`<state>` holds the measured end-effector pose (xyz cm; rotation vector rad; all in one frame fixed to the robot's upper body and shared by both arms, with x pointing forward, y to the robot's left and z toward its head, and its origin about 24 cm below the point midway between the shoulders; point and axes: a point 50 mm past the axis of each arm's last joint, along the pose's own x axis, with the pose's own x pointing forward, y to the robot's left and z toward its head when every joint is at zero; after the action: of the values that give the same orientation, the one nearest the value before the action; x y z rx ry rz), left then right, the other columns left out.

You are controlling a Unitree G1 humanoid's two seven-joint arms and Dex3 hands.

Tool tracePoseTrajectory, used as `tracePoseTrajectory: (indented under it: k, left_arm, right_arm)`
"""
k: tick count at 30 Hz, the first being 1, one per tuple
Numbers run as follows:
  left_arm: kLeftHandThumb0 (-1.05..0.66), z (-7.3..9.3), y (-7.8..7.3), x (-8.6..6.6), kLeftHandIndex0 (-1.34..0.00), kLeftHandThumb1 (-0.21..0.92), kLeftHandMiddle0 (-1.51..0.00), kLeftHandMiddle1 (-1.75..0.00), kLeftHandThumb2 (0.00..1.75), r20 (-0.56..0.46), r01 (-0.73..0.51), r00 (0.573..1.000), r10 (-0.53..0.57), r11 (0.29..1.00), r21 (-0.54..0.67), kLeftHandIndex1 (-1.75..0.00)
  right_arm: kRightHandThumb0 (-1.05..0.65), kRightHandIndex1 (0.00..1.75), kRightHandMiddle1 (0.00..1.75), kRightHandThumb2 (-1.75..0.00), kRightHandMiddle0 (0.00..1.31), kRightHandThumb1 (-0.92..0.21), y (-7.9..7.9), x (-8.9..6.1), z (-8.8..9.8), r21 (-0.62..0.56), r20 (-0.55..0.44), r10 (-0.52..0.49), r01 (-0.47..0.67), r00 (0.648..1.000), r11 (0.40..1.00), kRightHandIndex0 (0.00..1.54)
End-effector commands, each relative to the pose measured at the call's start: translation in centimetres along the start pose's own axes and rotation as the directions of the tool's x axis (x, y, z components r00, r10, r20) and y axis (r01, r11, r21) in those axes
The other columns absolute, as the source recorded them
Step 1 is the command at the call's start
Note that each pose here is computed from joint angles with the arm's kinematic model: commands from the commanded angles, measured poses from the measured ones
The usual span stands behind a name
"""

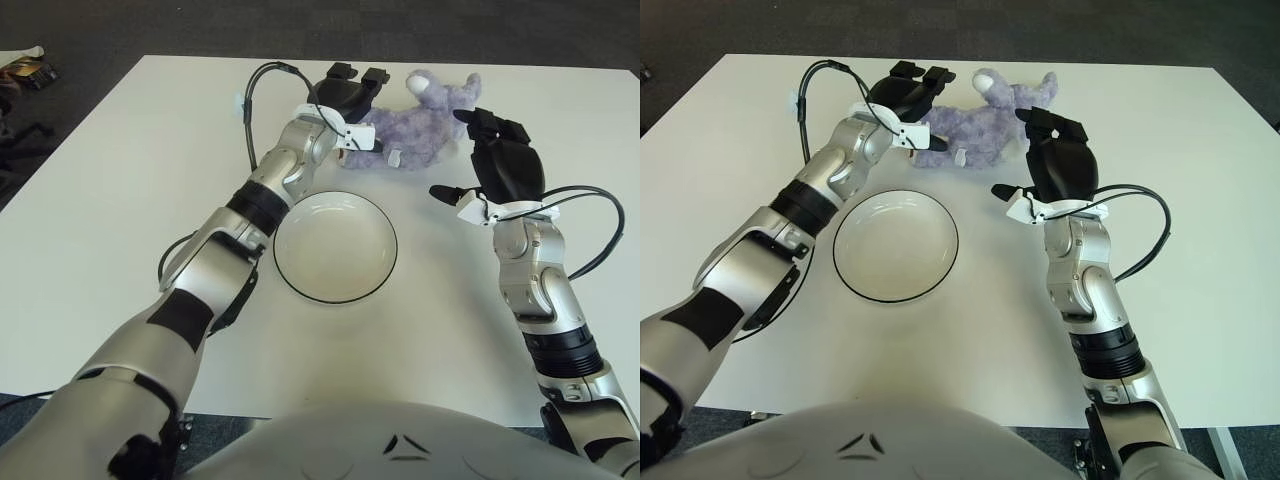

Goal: Put the doll into the plate.

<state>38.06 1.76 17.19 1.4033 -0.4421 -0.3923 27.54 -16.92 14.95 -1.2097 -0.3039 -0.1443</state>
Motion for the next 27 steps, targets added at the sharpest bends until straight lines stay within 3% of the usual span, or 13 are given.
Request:
tracePoseTrajectory:
  k: [1,15,27]
  left_arm:
    - [-1.01,-0.14,0.42,0.79,0.00,0.92,0.00,-0.52,0.21,-0.014,0.003,1.000,-0.002,1.000,0.030,-0.40]
    - [-1.03,-0.58,-0.13,1.37,0.00,0.92,0.00,-0.52,0.28,0.009,0.089,0.996,-0.092,0.982,0.169,-0.42]
    - [-0.93,-0.65,-0.49,1.56,0.00,0.89,0.00,-0.63,0.19,0.025,0.148,0.987,-0.157,0.968,0.204,-0.68]
  right_arm:
    - [-0.60,0.33,0.68,-0.85,0.00,-0.40,-0.53,-0.32,-0.18,-0.015,0.009,-0.025,0.025,1.000,1.000,0.18]
    - [-0.64,0.37,0.73,-0.82,0.00,-0.42,-0.85,-0.72,-0.22,-0.038,0.022,-0.063,0.063,0.998,0.997,0.15]
    - [-0.60,0.37,0.79,-0.86,0.00,-0.35,-1.08,-1.00,-0.28,-0.021,0.032,-0.101,0.102,0.994,0.995,0.12]
